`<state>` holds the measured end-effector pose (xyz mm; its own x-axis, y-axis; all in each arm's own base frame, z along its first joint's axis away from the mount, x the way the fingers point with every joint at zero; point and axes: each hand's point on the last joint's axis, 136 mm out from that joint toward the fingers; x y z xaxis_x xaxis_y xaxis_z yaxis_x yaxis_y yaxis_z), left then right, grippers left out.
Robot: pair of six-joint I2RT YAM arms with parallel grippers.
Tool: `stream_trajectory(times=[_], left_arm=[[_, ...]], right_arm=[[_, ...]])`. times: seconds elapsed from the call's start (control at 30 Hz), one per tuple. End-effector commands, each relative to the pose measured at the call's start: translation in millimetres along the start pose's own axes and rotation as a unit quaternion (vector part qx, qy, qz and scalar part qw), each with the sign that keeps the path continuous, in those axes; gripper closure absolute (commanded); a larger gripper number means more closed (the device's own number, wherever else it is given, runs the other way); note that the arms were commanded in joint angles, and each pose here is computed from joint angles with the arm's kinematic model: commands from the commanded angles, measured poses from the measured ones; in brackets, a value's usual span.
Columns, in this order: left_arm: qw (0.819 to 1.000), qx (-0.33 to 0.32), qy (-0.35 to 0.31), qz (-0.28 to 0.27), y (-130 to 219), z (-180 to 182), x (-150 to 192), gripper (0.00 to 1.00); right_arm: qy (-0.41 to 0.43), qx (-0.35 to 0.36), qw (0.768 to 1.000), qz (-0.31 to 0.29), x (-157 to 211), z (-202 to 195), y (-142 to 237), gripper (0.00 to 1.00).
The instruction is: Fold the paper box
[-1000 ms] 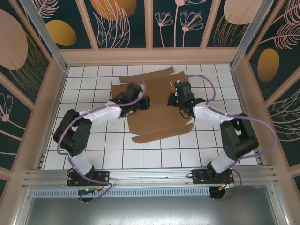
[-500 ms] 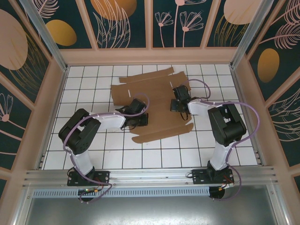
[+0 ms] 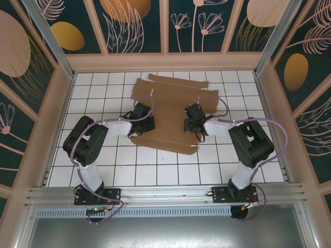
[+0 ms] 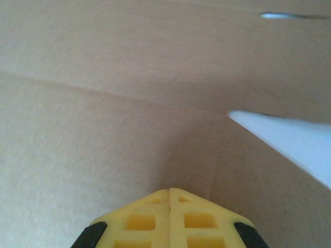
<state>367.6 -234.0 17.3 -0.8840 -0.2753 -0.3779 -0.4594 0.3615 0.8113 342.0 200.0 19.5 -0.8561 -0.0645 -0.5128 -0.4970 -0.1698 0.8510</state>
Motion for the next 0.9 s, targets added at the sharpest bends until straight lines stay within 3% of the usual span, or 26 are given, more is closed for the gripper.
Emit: stream_trajectory(times=[0.0, 0.13, 0.27, 0.4, 0.5, 0.6, 0.73, 0.87], left_arm=[[0.999, -0.043, 0.009, 0.013, -7.8, 15.6, -6.0, 1.0], [0.999, -0.043, 0.005, 0.009, -11.9, 8.6, -28.5, 1.0], [0.999, -0.044, -0.005, 0.015, -14.6, 4.8, -36.5, 1.0], [1.0, -0.021, 0.003, -0.01, 7.9, 6.3, -55.4, 1.0], [1.0, -0.004, -0.01, -0.025, 27.5, -1.9, -67.4, 1.0], [0.999, 0.022, -0.012, -0.019, 37.0, -11.2, -63.5, 1.0], [1.0, 0.028, 0.002, 0.001, 30.6, -3.7, -45.7, 1.0], [0.999, 0.022, 0.014, 0.026, 18.9, 9.2, -26.9, 1.0]], right_arm=[[0.034, -0.065, 0.989, 0.131, 84.4, 45.6, 5.9, 1.0], [0.054, -0.134, 0.979, 0.142, 89.0, 98.5, 14.5, 1.0], [0.052, -0.178, 0.973, 0.137, 73.8, 124.4, 16.6, 1.0], [0.058, -0.221, 0.97, 0.078, 33.4, 133.9, 46.4, 1.0], [0.036, -0.236, 0.971, 0.031, -6.8, 118.0, 65.3, 0.86], [0.005, -0.224, 0.974, -0.01, -47.4, 90.8, 72.1, 0.58], [-0.028, -0.172, 0.984, -0.036, -85.4, 49.7, 56.7, 0.39], [-0.017, -0.113, 0.992, -0.054, -117.0, 20.6, 32.6, 0.38]])
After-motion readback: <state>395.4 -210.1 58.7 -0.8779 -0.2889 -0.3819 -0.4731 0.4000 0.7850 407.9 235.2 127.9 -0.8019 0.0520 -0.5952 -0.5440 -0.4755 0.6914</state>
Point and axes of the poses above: each hand's point on the last joint's axis, 136 mm out from that joint toward the fingers, its own y axis back along the fingers, its own z axis along the line the jaws close on, x = y × z, and after that the axes turned 3 degrees about y, right-handed
